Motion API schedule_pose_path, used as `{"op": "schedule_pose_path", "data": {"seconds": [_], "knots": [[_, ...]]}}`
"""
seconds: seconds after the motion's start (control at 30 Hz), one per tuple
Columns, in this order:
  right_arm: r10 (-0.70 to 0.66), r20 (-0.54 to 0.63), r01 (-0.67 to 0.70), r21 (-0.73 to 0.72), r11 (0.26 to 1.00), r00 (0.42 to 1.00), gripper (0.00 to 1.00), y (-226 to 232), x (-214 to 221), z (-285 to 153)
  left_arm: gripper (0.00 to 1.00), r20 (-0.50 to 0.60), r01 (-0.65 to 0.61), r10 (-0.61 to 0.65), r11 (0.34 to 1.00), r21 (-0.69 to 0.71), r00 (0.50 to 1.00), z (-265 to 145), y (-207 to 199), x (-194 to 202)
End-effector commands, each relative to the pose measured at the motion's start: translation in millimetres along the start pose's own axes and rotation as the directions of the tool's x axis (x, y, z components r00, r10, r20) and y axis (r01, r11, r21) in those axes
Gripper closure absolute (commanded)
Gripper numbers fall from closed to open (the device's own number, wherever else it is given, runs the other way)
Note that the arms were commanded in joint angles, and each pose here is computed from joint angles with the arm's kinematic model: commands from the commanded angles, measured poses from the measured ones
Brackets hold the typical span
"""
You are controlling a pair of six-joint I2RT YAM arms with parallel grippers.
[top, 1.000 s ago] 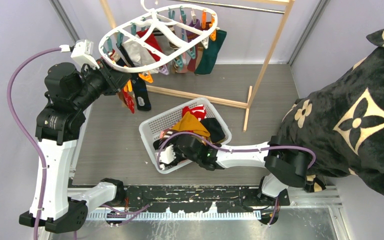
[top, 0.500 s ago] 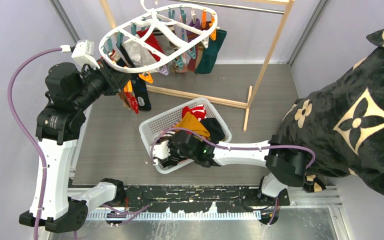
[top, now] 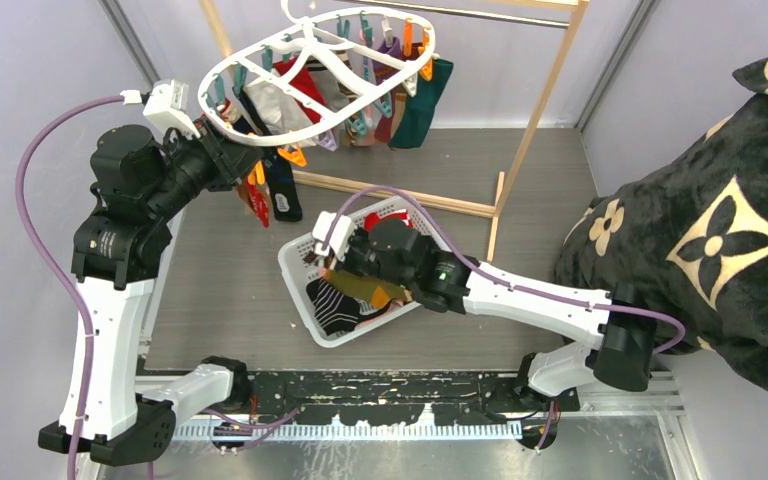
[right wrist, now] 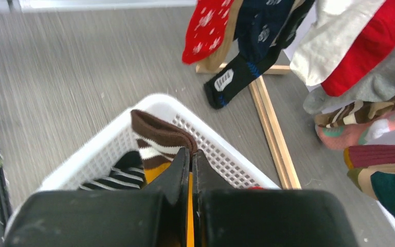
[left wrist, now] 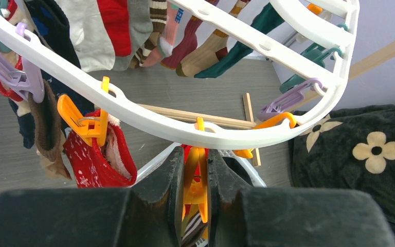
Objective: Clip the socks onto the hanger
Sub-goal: Pick up the sock from the bin, then clamp the sock onto the hanger.
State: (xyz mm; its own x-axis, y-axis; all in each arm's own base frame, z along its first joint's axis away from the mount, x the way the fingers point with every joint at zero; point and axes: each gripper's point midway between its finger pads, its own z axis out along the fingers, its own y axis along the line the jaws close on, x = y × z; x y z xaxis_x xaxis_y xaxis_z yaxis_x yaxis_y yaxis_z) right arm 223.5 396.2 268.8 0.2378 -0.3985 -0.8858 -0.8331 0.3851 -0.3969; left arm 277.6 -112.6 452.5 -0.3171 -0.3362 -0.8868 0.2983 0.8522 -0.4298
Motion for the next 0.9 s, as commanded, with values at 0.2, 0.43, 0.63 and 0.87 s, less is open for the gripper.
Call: {"op": "schedule_pose_path", "data": {"seconds": [0.2,0.43,0.63,0.87], "knots": [[0.357,0.234,-0.403,0.194,0.894,0.904,0.99,-79.5,-126.6,-37.4,0.93,-0.034,-0.003,0.003,1.0,0.009,0.999,-7.2,-2.7,7.3],[0.471,0.24,-0.523,0.259,0.812,0.849,0.99,-80.4,-102.7,-26.0,0.95,-0.035,0.011,-0.01,1.0,0.019,0.999,-7.8,-4.6,8.5],[0.546,0.313,-0.625,0.283,0.728,0.777,0.99,-84.2,-96.1,-13.8,0.97,-0.047,0.017,-0.016,0.999,0.027,0.999,-6.0,-5.3,12.5],[0.583,0.418,-0.701,0.223,0.678,0.697,0.99,-86.7,-112.0,-7.3,1.0,-0.054,0.029,-0.027,0.999,0.032,0.998,-3.1,-5.0,15.5]]}}
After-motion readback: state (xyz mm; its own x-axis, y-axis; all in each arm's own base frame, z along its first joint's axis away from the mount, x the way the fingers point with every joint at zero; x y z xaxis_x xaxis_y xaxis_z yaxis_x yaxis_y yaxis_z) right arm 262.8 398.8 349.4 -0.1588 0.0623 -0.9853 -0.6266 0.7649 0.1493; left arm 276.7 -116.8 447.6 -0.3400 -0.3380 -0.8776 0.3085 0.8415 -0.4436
